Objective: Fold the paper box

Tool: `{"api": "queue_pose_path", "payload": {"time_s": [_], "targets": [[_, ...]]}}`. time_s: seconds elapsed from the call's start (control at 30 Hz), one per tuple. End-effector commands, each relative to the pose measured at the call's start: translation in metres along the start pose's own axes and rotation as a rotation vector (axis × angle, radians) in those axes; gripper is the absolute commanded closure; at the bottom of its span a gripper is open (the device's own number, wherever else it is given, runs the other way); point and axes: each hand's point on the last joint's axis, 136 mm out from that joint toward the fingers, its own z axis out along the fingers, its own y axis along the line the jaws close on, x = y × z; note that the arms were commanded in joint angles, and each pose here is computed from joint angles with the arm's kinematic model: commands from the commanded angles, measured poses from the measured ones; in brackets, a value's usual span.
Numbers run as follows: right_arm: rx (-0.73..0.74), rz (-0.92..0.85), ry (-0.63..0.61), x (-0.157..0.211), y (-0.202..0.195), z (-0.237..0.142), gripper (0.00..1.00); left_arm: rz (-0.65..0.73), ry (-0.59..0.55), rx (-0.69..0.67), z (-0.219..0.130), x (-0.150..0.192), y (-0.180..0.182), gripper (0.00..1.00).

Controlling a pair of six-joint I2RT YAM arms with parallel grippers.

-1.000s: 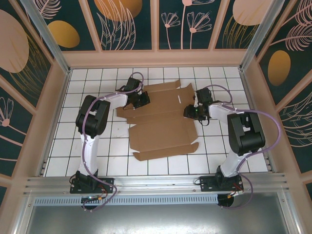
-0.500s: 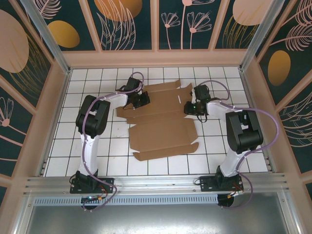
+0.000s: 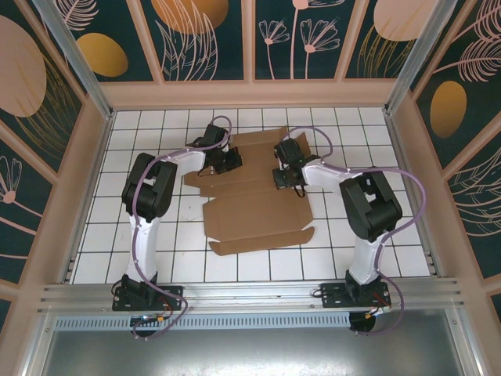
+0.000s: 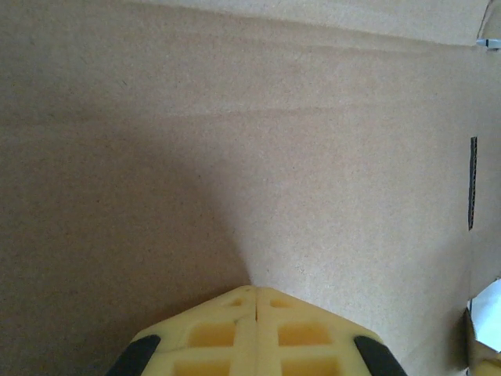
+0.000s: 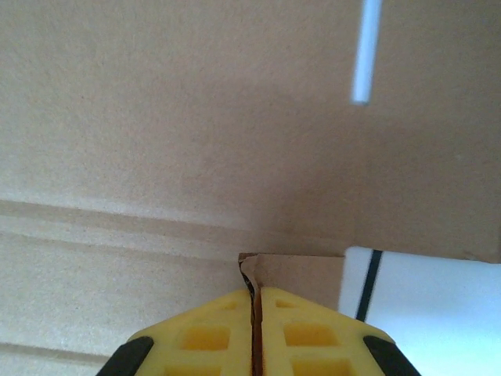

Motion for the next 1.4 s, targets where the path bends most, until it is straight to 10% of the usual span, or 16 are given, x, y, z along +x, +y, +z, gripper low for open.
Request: {"api": "queue_pose_path", "payload": {"time_s": [0.0, 0.37, 0.7, 0.9, 1.37], "targets": [[0.150, 0.010, 0.032, 0.010, -0.028, -0.003, 0.84, 0.005, 0.025, 0.004, 0.005, 0.004, 0.000, 0.99], [-0.132, 0.066, -0.313, -0.079, 0.002, -0.109, 0.46, 0.069, 0.068, 0.102, 0.011, 0.019, -0.034, 0.94], [-0.121, 0.079, -0.169, -0.078, 0.010, -0.047, 0.39, 0.026, -0.216, 0.101, -0.086, -0.059, -0.040, 0.79], [-0.040, 0.018, -0.096, -0.077, 0.021, -0.006, 0.24, -0.043, -0.306, 0.074, -0.128, -0.082, -0.015, 0.38], [0.070, -0.044, 0.110, -0.047, 0.029, 0.057, 0.12, -0.135, -0.310, -0.021, -0.133, -0.106, 0.024, 0.38]]}}
